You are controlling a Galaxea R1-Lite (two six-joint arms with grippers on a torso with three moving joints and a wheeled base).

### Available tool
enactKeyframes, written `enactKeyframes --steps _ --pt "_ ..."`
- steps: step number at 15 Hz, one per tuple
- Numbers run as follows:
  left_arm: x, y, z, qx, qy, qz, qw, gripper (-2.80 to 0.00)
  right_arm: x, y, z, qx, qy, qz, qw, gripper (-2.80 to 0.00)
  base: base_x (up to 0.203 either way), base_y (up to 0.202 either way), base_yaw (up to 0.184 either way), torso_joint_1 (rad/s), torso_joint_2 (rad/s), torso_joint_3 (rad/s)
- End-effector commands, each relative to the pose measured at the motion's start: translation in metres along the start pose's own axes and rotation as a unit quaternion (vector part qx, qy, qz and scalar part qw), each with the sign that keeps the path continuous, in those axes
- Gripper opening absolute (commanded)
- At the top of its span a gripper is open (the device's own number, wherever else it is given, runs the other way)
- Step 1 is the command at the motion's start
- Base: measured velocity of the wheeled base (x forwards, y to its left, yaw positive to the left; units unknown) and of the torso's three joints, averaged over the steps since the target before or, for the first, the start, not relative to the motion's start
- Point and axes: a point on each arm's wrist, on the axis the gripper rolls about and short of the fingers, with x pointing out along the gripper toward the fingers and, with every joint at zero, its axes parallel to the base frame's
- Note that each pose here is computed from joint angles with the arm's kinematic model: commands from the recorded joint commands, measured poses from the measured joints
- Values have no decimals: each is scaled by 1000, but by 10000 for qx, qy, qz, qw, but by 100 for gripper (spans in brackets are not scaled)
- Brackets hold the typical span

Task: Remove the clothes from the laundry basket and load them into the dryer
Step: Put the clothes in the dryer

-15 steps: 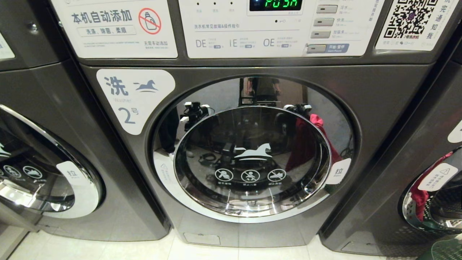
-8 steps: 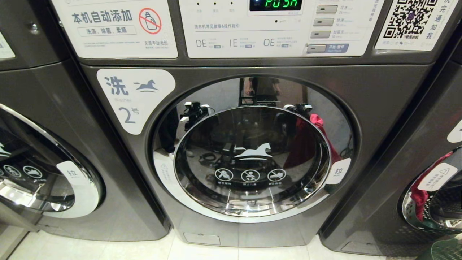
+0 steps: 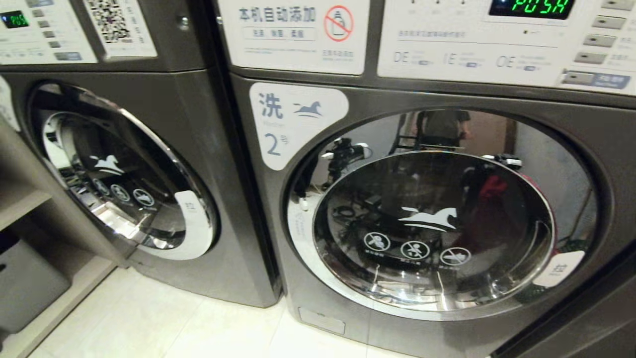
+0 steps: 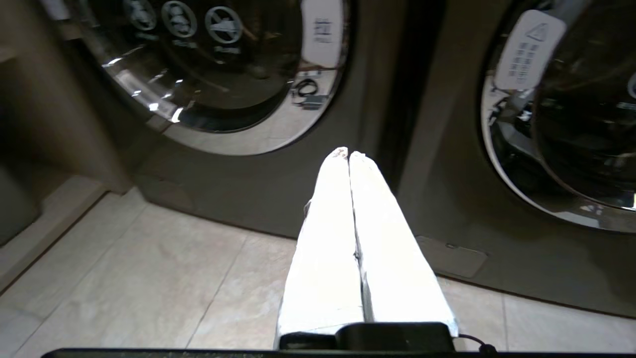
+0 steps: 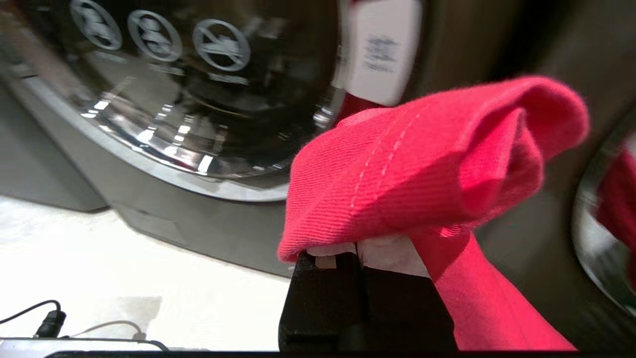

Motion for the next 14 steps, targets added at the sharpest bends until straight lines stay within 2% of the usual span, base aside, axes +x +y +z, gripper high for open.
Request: enactKeyframes --steps 1,5,14 --pt "2 0 -9 0 147 0 9999 -280 0 0 0 18 5 8 10000 -280 -2 -7 174 2 -2 -2" --pt "2 0 -9 0 147 0 9999 -280 0 0 0 31 -26 7 10000 -280 1 -5 130 2 1 2" --pt "2 0 -9 8 147 0 9999 -280 0 0 1 54 -49 3 10000 -280 0 0 0 0 0 0"
